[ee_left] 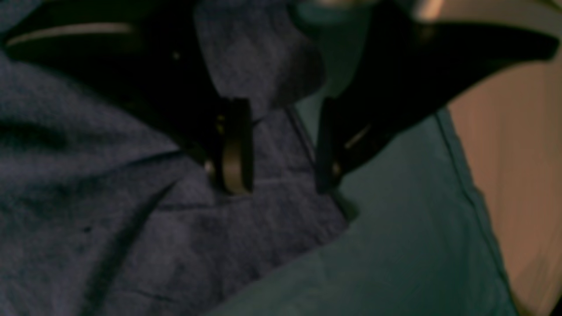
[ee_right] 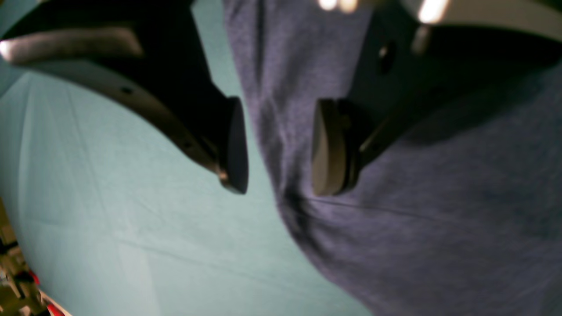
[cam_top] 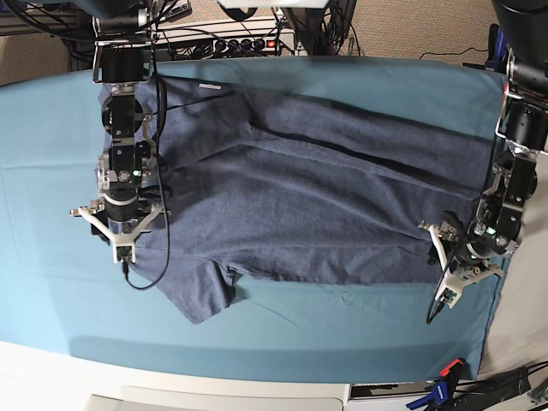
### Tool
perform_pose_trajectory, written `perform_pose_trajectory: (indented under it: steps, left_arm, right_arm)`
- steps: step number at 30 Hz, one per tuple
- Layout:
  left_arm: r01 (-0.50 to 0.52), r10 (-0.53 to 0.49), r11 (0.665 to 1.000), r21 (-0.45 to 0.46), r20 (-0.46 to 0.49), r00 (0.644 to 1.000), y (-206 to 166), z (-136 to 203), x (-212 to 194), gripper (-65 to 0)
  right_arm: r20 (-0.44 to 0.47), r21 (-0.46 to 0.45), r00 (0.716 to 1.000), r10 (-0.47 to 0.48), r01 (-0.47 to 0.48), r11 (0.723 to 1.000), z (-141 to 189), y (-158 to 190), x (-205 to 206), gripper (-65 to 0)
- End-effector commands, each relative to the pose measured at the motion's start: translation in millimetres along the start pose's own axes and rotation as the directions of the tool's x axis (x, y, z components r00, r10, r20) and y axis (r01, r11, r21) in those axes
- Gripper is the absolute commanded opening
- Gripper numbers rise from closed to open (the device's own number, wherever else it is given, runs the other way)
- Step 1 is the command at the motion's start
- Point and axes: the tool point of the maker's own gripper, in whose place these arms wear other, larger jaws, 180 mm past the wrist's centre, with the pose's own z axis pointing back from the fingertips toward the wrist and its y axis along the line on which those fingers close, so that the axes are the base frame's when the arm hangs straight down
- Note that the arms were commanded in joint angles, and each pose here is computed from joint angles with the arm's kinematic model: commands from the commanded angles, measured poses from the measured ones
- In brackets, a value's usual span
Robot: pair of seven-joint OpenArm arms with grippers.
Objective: Fold the T-shirt properly
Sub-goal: 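Move both grippers along the shirt's sides toward the hem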
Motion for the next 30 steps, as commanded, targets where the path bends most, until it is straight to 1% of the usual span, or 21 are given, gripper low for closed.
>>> perform_pose_trajectory:
  steps: [1, 4, 6, 8, 10, 12, 16, 20, 23, 26, 30]
  left_arm:
    - [-0.002, 0.001, 1.000, 0.026, 0.038, 0.999, 13.2, 6.3, 15.3, -39.5]
    - [-0.003, 0.002, 1.000, 0.024, 0.029, 1.000, 12.0, 5.7, 12.2, -39.5]
    - [-0.003, 0.003, 1.000, 0.022, 0.007, 1.000, 11.0, 5.4, 6.7, -39.5]
    - [-0.001, 0.001, 1.000, 0.016, -0.011, 1.000, 9.0, 4.8, 1.2, -39.5]
    - [-0.001, 0.001, 1.000, 0.011, -0.009, 1.000, 6.7, 4.1, -0.7, -39.5]
    - [-0.005, 0.005, 1.000, 0.015, -0.005, 1.000, 7.2, 4.0, 0.9, -39.5]
    - [-0.025, 0.025, 0.998, 0.061, -0.004, 1.000, 18.2, 3.5, 1.8, -39.5]
    - [-0.048, 0.048, 0.996, 0.079, -0.005, 0.999, 29.6, -0.5, -1.8, -39.5]
    - [-0.090, 0.092, 0.991, 0.101, -0.012, 0.996, 42.8, -5.6, -2.0, -39.5]
    - [-0.160, 0.164, 0.981, 0.110, -0.027, 0.986, 55.0, -14.7, -0.5, -39.5]
    - [-0.279, 0.283, 0.956, 0.090, -0.035, 0.959, 62.6, -28.2, 10.4, -39.5]
  right_arm:
    - [0.052, -0.032, 0.998, 0.018, -0.016, 0.999, -0.2, -10.2, 19.3, -40.0]
    - [0.048, -0.027, 0.998, 0.047, -0.046, 0.999, 0.5, -4.3, 19.8, -40.0]
    - [0.030, -0.017, 0.998, 0.055, -0.055, 0.998, 0.9, 0.2, 16.8, -40.0]
    - [0.016, 0.023, 0.996, 0.089, -0.089, 0.996, 1.6, 9.9, 12.9, -40.0]
    - [0.021, 0.067, 0.992, 0.121, -0.122, 0.990, 2.7, 20.7, 12.3, -40.0]
    - [0.030, 0.072, 0.992, 0.125, -0.127, 0.989, 3.0, 23.1, 14.4, -40.0]
    - [0.037, 0.072, 0.992, 0.125, -0.127, 0.989, 3.0, 23.1, 15.7, -40.0]
    - [0.039, 0.072, 0.991, 0.124, -0.127, 0.989, 3.0, 23.2, 16.0, -40.0]
    - [0.046, 0.072, 0.991, 0.123, -0.126, 0.989, 3.1, 23.5, 17.4, -40.0]
    - [0.051, 0.072, 0.991, 0.123, -0.126, 0.989, 3.2, 23.7, 18.2, -40.0]
    - [0.052, 0.072, 0.991, 0.123, -0.126, 0.989, 3.2, 23.7, 18.4, -40.0]
